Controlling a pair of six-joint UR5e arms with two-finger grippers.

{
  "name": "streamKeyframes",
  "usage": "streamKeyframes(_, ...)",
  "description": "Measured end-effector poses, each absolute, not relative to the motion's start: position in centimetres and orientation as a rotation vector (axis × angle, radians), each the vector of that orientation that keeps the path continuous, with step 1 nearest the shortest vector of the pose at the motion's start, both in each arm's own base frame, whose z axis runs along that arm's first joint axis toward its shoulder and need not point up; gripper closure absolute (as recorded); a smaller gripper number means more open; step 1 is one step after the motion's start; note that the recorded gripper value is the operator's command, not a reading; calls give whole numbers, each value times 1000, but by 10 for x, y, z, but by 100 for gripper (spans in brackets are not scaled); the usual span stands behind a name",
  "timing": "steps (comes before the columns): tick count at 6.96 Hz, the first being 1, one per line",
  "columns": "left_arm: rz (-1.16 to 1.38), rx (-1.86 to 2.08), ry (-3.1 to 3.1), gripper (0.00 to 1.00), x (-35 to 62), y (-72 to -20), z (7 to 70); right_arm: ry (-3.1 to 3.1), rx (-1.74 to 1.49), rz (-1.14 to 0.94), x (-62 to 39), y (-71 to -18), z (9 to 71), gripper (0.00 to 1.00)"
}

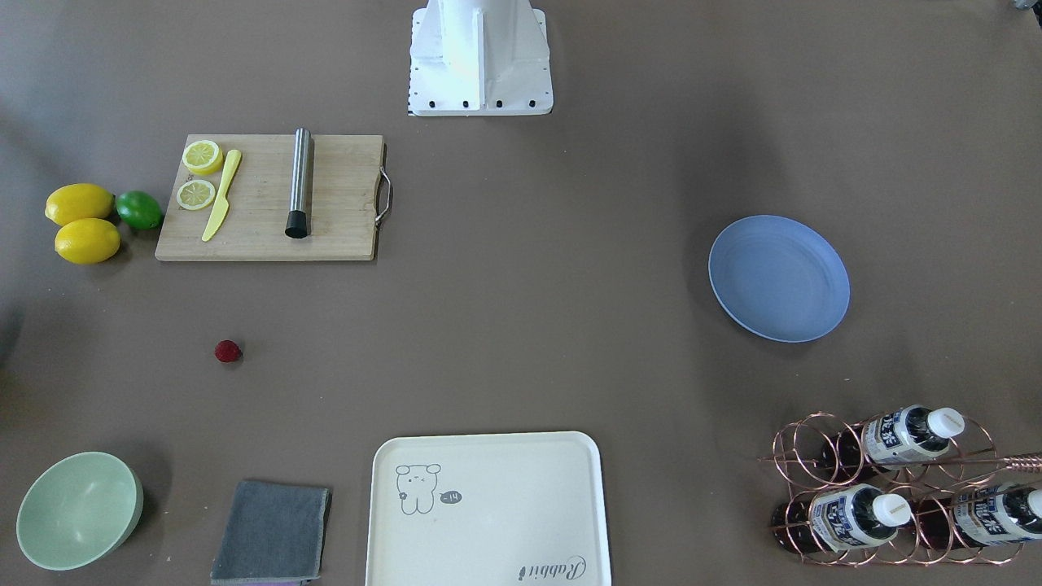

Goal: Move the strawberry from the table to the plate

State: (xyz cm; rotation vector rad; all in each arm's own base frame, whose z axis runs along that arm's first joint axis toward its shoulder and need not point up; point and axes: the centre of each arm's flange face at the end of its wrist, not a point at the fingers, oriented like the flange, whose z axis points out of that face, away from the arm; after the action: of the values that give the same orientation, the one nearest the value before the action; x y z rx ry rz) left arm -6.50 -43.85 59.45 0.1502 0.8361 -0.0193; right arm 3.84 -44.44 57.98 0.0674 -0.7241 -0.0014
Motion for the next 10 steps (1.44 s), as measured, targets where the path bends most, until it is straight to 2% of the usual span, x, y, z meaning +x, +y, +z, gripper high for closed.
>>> streamKeyframes(10,-22,147,840,2,-65,-438,597,-770,69,-12,33,-446,574,0)
